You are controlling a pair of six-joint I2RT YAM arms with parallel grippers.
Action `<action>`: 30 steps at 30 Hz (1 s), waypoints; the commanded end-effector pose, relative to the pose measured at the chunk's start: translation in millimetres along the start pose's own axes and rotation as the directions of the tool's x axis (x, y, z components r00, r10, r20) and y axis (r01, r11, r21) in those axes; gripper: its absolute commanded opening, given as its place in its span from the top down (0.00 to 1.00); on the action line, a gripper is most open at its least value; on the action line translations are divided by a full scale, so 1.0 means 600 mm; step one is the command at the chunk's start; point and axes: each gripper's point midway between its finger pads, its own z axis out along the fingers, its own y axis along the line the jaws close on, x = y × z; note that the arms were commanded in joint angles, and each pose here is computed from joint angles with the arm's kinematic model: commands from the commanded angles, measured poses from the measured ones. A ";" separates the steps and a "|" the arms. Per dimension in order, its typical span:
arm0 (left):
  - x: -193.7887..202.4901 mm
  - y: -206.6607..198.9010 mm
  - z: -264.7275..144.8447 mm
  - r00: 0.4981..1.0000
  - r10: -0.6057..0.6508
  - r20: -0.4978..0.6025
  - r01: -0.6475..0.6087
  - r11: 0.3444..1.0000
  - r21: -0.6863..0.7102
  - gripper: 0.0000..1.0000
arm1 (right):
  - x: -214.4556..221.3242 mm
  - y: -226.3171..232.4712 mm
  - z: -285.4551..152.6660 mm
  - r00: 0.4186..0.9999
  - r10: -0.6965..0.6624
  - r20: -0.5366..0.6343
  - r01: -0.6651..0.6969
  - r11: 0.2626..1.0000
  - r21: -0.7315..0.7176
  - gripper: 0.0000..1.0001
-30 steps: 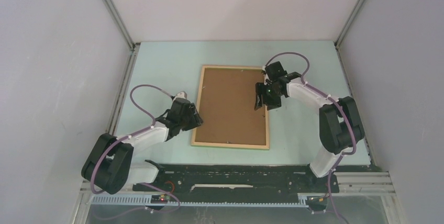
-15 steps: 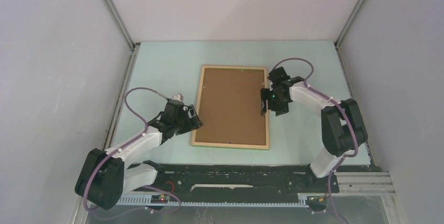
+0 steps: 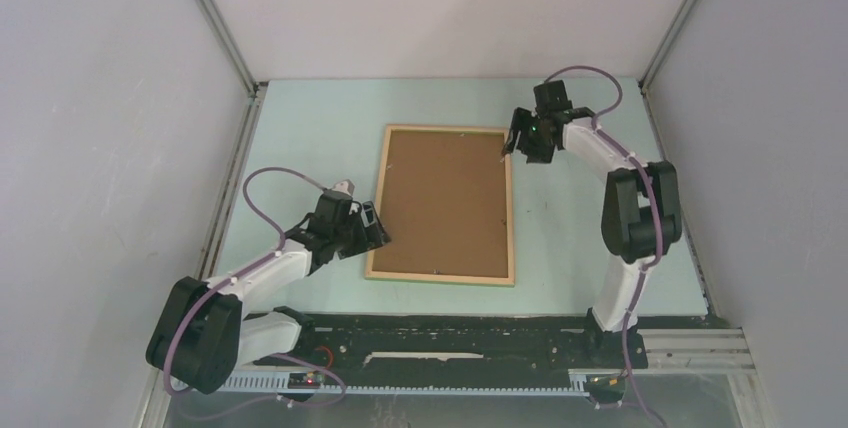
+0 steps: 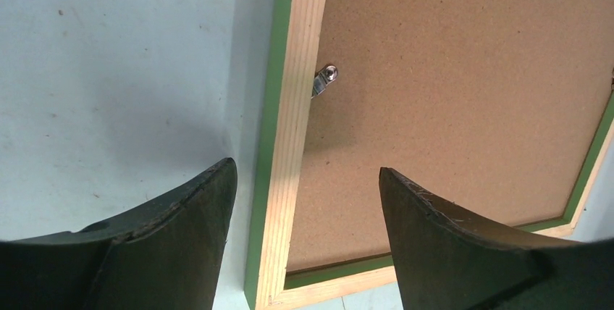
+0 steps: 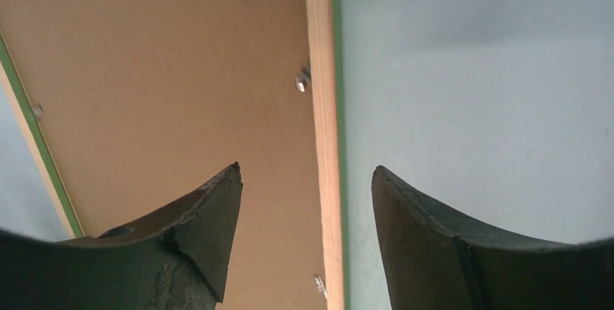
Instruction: Put the photo into the frame
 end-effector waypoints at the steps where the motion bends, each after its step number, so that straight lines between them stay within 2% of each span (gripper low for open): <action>1: 0.016 0.005 0.000 0.999 0.016 -0.030 -0.015 1.000 0.014 0.21 | -0.058 0.008 0.029 0.997 0.056 0.060 -0.060 0.995 0.081 0.29; 5: 0.012 0.005 -0.005 1.000 0.020 -0.017 -0.020 1.000 0.013 0.21 | -0.085 -0.001 0.056 0.995 0.077 0.071 -0.088 0.981 0.175 0.34; 11: 0.011 0.008 -0.004 1.000 0.024 -0.016 -0.024 1.000 0.001 0.21 | -0.082 -0.009 0.081 0.998 0.051 0.048 -0.062 0.959 0.277 0.34; 15: 0.010 0.007 -0.004 1.000 0.026 -0.017 -0.026 1.000 0.002 0.21 | -0.074 -0.012 0.094 0.998 0.053 0.033 -0.060 0.956 0.287 0.34; 18: 0.010 0.008 -0.004 1.000 0.027 -0.016 -0.027 1.000 0.000 0.21 | -0.064 -0.006 0.108 0.999 0.050 0.000 -0.048 0.960 0.276 0.40; 25: 0.012 0.009 -0.001 0.999 0.025 -0.020 -0.025 1.000 -0.003 0.21 | -0.028 -0.010 0.132 0.997 0.040 -0.062 -0.020 0.955 0.297 0.42; 30: 0.014 0.010 0.002 0.999 0.024 -0.026 -0.024 1.000 -0.004 0.21 | -0.025 -0.010 0.134 0.997 0.040 -0.065 -0.019 0.957 0.291 0.55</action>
